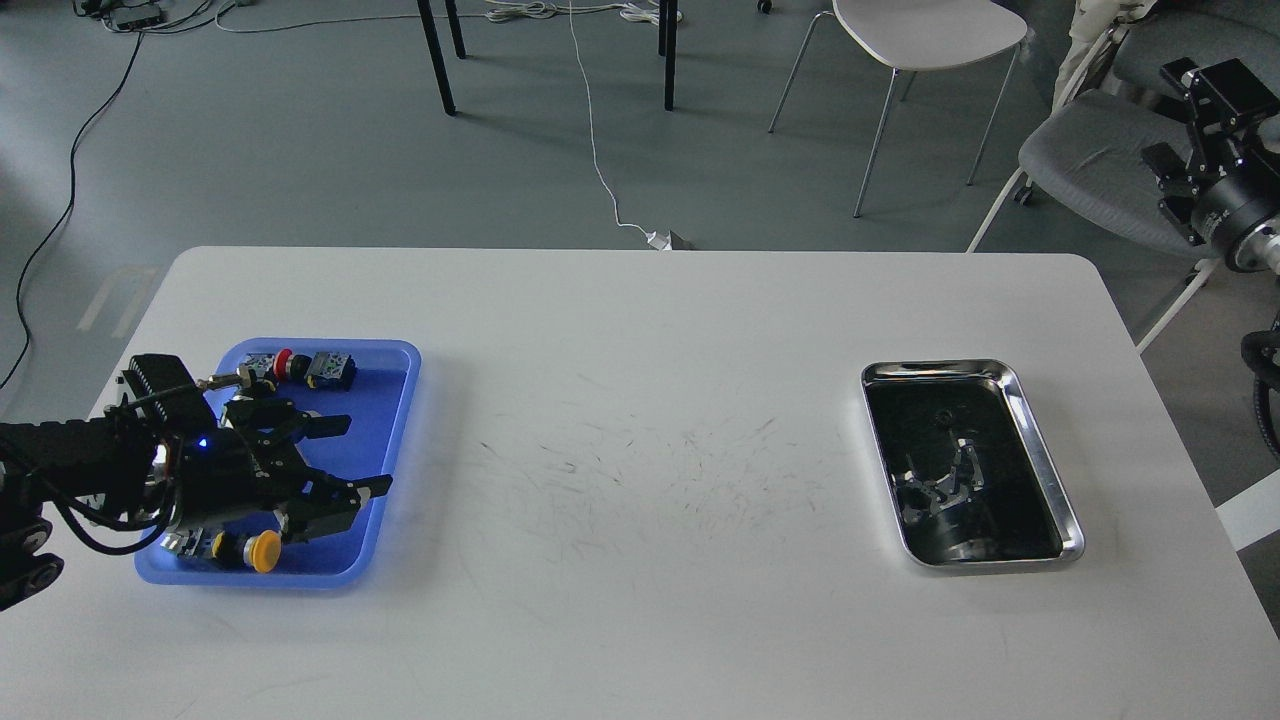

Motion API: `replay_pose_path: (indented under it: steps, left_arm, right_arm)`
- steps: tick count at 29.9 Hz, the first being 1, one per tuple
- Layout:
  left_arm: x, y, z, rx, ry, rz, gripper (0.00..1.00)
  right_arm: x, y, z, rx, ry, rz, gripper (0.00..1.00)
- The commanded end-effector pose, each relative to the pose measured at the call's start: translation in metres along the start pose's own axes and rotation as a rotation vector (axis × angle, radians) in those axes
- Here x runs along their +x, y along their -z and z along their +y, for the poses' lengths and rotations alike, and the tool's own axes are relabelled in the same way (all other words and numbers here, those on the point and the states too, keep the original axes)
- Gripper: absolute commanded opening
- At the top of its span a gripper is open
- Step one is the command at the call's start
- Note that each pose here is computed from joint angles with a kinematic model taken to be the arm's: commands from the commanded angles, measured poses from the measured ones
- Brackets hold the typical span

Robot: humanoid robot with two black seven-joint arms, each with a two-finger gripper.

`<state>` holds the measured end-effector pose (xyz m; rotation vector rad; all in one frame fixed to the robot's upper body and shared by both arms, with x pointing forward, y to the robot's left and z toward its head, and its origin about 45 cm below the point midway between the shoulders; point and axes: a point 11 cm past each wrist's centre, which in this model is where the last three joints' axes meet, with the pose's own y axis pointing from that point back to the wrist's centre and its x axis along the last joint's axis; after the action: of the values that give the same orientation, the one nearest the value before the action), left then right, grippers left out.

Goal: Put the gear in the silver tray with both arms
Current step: 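Close the left hand around a small black gear in the blue tray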

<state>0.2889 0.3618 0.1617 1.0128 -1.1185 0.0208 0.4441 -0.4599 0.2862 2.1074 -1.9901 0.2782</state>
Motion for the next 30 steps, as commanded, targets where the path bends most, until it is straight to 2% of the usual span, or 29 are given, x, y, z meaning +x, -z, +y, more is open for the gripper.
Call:
replay_pose_path:
  steps: [1, 16, 22, 30]
  left_arm:
    - [-0.003, 0.001, -0.003, 0.0, 0.005, -0.005, 0.82]
    - [-0.019, 0.01, -0.002, 0.026, 0.016, -0.069, 0.72]
    - [-0.024, 0.011, -0.003, 0.028, 0.03, -0.067, 0.57]
    - [-0.032, 0.016, -0.012, 0.039, 0.044, -0.072, 0.57]
  right_arm:
    - [0.004, -0.003, 0.001, -0.002, -0.036, -0.068, 0.94]
    - [0.016, -0.012, 0.006, 0.024, -0.196, -0.299, 0.94]
    - [0.002, -0.019, 0.002, 0.015, -0.196, -0.324, 0.94]
    - [0.002, -0.018, 0.002, 0.019, -0.2, -0.328, 0.94]
